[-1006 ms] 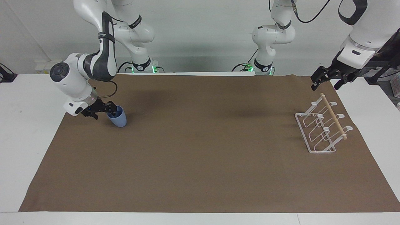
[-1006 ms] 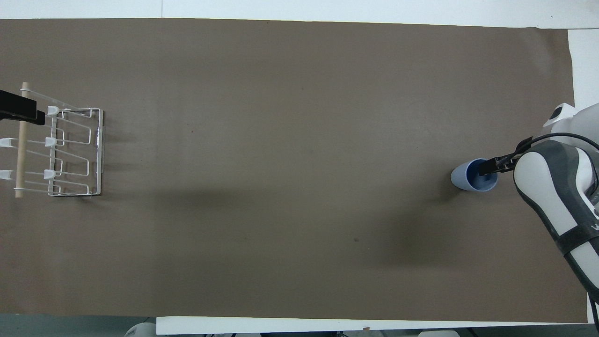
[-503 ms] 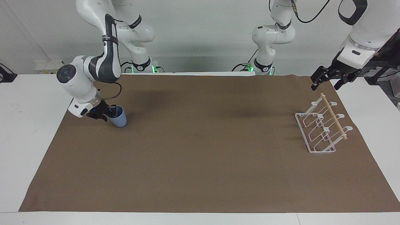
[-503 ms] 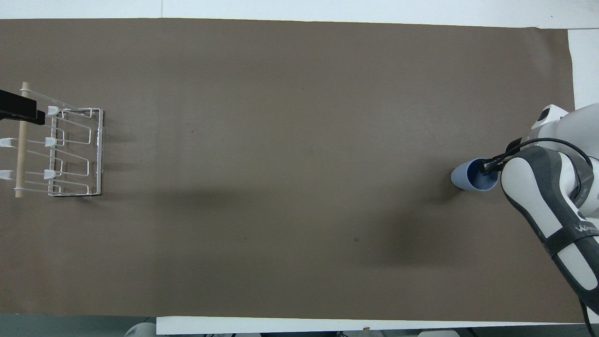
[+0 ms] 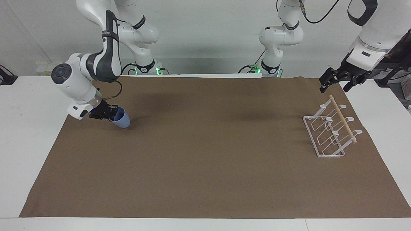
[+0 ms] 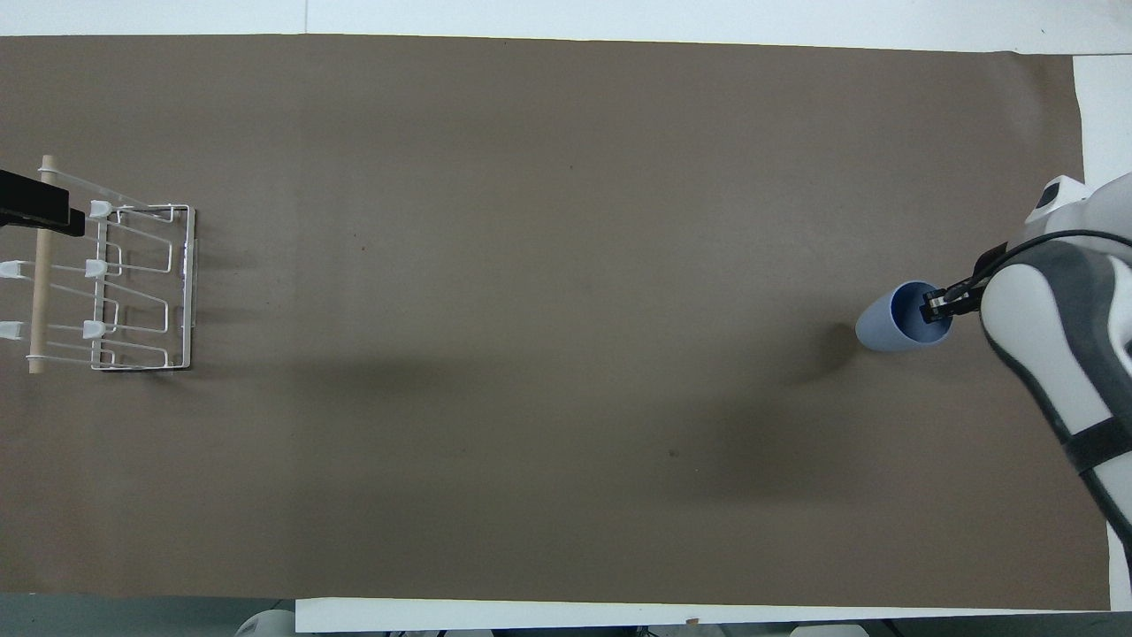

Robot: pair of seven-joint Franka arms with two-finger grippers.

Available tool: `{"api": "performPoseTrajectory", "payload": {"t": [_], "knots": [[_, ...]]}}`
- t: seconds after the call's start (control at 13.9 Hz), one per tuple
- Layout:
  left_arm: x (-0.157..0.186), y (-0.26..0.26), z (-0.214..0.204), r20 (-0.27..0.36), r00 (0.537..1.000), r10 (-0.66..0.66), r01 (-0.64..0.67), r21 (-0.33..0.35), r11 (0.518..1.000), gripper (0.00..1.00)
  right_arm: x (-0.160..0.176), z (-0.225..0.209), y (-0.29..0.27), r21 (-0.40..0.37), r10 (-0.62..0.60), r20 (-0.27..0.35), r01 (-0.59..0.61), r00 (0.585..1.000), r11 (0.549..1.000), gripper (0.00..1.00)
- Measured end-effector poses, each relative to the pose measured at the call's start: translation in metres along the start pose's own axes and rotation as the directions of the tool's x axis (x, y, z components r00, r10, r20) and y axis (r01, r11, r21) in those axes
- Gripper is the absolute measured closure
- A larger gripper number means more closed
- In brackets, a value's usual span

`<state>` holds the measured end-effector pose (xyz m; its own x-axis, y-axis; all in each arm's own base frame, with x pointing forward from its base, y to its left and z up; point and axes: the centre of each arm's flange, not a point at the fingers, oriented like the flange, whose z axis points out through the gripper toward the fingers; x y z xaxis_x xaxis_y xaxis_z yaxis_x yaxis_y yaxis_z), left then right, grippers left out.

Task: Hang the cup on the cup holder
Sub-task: 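Lift the cup with the right gripper while the left gripper approaches, then bring the cup to the left gripper and close it on the cup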

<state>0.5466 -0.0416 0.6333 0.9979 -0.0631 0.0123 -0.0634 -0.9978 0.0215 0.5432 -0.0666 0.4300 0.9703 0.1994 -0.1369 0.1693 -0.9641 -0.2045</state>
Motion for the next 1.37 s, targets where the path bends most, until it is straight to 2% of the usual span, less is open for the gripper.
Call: {"api": "performPoseTrajectory", "payload": {"t": [0.07,0.22,0.43,0.57,0.65,0.72,0.86,1.01,1.15,1.37], "knots": [[0.000,0.000,0.000,0.004,1.000,-0.002,0.002,0.000,1.000,0.00,0.001,-0.023,-0.013,0.086,0.005,-0.008,-0.005,1.000,0.996,0.96],[-0.003,0.001,0.001,0.021,0.999,-0.032,0.032,0.001,0.999,0.00,0.003,-0.042,-0.035,0.256,0.064,-0.018,-0.057,0.998,0.965,0.96],[-0.011,0.024,0.011,0.057,0.977,-0.206,0.208,-0.041,0.977,0.00,0.016,-0.041,-0.071,0.464,0.207,0.014,-0.190,0.978,0.865,0.96],[-0.018,0.062,0.028,0.098,0.942,-0.321,0.328,-0.074,0.942,0.00,0.031,-0.034,-0.117,0.563,0.280,0.066,-0.268,0.958,0.782,0.96],[-0.021,0.080,0.034,0.124,0.915,-0.384,0.396,-0.099,0.913,0.00,0.038,-0.028,-0.140,0.618,0.324,0.089,-0.308,0.942,0.724,0.96],[-0.022,0.095,0.041,0.158,0.880,-0.447,0.467,-0.127,0.875,0.00,0.043,-0.017,-0.164,0.665,0.367,0.116,-0.347,0.923,0.661,0.96],[-0.022,0.116,0.051,0.210,0.800,-0.563,0.596,-0.159,0.787,0.00,0.045,0.008,-0.205,0.713,0.430,0.163,-0.407,0.888,0.571,0.96],[-0.025,0.151,0.062,0.256,0.692,-0.675,0.720,-0.176,0.671,0.00,0.043,0.033,-0.242,0.746,0.477,0.220,-0.462,0.851,0.480,0.96],[-0.027,0.186,0.072,0.329,0.551,-0.767,0.834,-0.198,0.514,0.00,0.039,0.055,-0.278,0.763,0.512,0.284,-0.514,0.811,0.391,0.96],[-0.027,0.211,0.080,0.448,0.337,-0.828,0.941,-0.186,0.283,0.00,0.032,0.071,-0.328,0.762,0.560,0.324,-0.561,0.762,0.322,0.96]]}}
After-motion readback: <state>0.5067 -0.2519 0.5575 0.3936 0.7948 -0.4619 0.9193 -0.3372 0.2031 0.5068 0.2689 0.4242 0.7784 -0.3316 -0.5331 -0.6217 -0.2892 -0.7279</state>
